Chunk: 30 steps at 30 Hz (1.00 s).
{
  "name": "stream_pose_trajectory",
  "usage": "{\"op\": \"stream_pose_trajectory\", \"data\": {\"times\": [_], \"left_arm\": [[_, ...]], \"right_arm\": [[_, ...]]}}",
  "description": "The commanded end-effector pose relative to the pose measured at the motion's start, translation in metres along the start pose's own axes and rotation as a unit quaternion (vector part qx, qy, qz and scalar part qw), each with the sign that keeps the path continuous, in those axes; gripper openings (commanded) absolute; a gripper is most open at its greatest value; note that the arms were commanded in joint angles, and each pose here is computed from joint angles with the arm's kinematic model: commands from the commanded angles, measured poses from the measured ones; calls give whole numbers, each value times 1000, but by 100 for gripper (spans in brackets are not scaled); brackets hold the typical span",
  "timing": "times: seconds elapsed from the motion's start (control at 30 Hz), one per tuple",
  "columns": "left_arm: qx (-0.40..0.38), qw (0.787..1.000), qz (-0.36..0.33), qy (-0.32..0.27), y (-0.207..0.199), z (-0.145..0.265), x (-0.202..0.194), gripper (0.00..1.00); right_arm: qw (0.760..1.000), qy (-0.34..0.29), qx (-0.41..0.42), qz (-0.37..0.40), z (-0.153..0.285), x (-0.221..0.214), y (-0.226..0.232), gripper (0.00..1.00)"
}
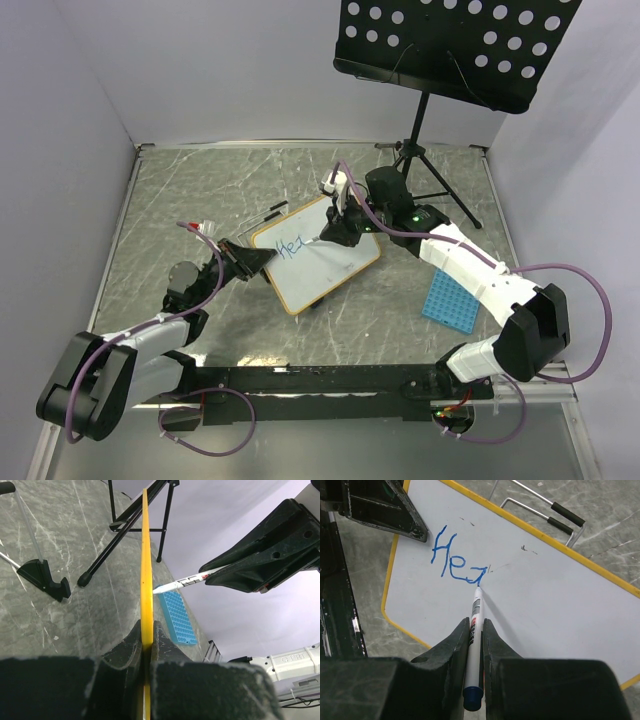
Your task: Write a sentence on the whiteboard
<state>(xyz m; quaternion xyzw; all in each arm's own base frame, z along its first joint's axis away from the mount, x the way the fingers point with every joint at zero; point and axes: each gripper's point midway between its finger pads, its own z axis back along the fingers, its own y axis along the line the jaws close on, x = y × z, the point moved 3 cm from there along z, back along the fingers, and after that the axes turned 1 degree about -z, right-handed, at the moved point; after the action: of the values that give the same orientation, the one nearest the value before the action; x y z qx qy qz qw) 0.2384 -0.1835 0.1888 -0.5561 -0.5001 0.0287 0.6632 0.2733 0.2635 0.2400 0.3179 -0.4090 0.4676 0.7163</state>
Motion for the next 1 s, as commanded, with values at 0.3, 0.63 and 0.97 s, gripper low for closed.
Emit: {"op": "stream_pose_trajectory", "data": {"times": [0.3, 0.63, 0.97], "left_arm": [[-65, 996, -36, -50, -33, 2, 27, 1], [-70, 996, -34, -38, -32, 1, 23, 1], [-80, 996, -33, -31, -35, 0, 22, 1]], "right_arm": [[1000, -13, -21, 3, 10, 8, -11, 0], [998, -58, -17, 16, 27, 29, -6, 0], [999, -50, -10, 3, 16, 25, -11, 0]]}}
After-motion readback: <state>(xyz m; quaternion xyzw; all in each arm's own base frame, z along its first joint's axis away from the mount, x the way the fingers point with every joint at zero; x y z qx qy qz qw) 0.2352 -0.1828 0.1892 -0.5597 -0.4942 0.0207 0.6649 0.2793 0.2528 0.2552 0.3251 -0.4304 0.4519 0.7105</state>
